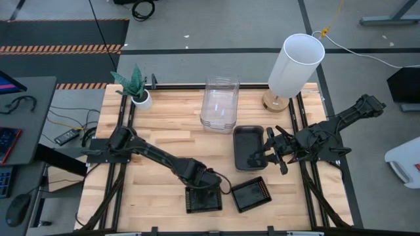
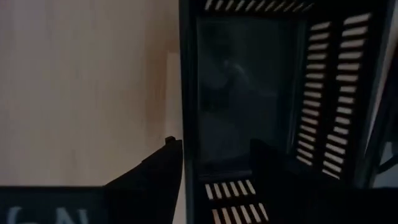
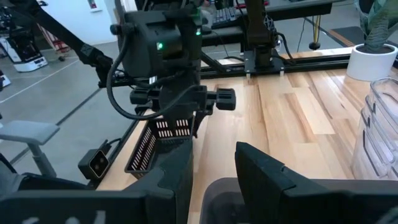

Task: Stack baskets by color
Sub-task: Stack the left black bin on top of the right black bin

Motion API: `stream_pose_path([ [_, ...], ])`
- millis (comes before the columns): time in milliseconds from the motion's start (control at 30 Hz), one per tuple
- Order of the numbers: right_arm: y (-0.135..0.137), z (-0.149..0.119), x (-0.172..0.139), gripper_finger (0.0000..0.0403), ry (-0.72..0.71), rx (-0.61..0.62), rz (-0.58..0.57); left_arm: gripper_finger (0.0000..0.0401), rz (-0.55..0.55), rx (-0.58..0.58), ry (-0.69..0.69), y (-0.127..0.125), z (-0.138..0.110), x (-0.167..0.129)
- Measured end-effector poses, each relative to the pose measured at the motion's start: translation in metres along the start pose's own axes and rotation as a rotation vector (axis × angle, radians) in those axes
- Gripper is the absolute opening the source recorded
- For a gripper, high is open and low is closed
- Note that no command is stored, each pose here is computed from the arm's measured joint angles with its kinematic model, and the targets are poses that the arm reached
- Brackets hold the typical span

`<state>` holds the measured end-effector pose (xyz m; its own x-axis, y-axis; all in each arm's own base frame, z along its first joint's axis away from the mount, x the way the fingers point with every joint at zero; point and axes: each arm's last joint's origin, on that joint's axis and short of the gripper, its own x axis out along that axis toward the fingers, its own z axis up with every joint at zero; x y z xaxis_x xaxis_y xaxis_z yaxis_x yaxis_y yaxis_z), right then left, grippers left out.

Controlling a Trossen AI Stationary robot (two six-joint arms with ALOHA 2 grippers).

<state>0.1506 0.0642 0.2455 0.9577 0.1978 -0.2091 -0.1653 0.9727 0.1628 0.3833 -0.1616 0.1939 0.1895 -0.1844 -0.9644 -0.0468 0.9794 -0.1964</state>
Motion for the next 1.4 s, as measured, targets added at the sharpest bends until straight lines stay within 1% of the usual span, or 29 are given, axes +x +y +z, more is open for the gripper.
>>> stream_pose_path([
  [167,0.0,0.0,0.0,0.0125,0.0,0.0,0.0,0.0173,0.057,-0.015,0.007,0.003,-0.007,0.009],
  [300,0.0,0.0,0.0,0.0125,0.0,0.0,0.0,0.0149,0.064,-0.004,-0.012,0.002,-0.006,0.01],
  [400,0.0,0.0,0.0,0.0125,-0.001,0.0,0.001,0.0118,0.063,0.019,-0.012,0.001,-0.005,0.015],
  [533,0.0,0.001,0.0,0.0125,-0.008,0.002,0.002,0.0064,0.071,0.022,0.005,0.002,-0.005,0.026],
  [600,0.0,0.001,0.0,0.0125,-0.007,0.002,0.002,0.0028,0.057,0.021,-0.031,0.002,0.0,0.028],
  [633,0.0,0.001,0.0,0.0125,-0.008,0.002,0.002,0.0015,0.05,0.018,-0.043,0.003,0.002,0.026],
  [667,0.0,0.001,0.0,0.0125,-0.008,0.002,0.003,0.001,0.047,0.013,-0.054,0.002,0.004,0.024],
  [767,0.0,0.001,0.0,0.0125,-0.008,0.002,0.002,0.0009,0.032,0.007,-0.094,-0.001,0.016,0.009],
  [833,0.001,0.001,-0.001,0.0125,0.0,-0.004,0.024,0.0006,0.023,0.008,-0.112,-0.005,0.022,-0.005],
  [967,0.006,0.006,-0.014,0.0125,-0.035,-0.013,0.166,0.0006,0.008,-0.005,-0.14,-0.014,0.032,-0.034],
  [1033,0.008,0.01,-0.024,0.0125,-0.079,-0.025,0.19,0.0005,-0.015,-0.027,-0.206,-0.019,0.04,-0.049],
  [1133,0.007,0.014,-0.035,0.0125,-0.127,-0.045,0.166,0.0005,-0.042,-0.076,-0.374,-0.024,0.056,-0.064],
  [1233,0.008,0.014,-0.043,0.0125,-0.143,-0.064,0.172,0.0005,-0.099,-0.128,-0.5,-0.018,0.073,-0.07],
  [1333,0.009,0.013,-0.047,0.0125,-0.145,-0.076,0.191,0.0005,-0.124,-0.175,-0.559,-0.009,0.085,-0.067],
  [1400,0.01,0.012,-0.047,0.0125,-0.133,-0.101,0.185,0.0005,-0.118,-0.195,-0.56,-0.004,0.089,-0.062],
])
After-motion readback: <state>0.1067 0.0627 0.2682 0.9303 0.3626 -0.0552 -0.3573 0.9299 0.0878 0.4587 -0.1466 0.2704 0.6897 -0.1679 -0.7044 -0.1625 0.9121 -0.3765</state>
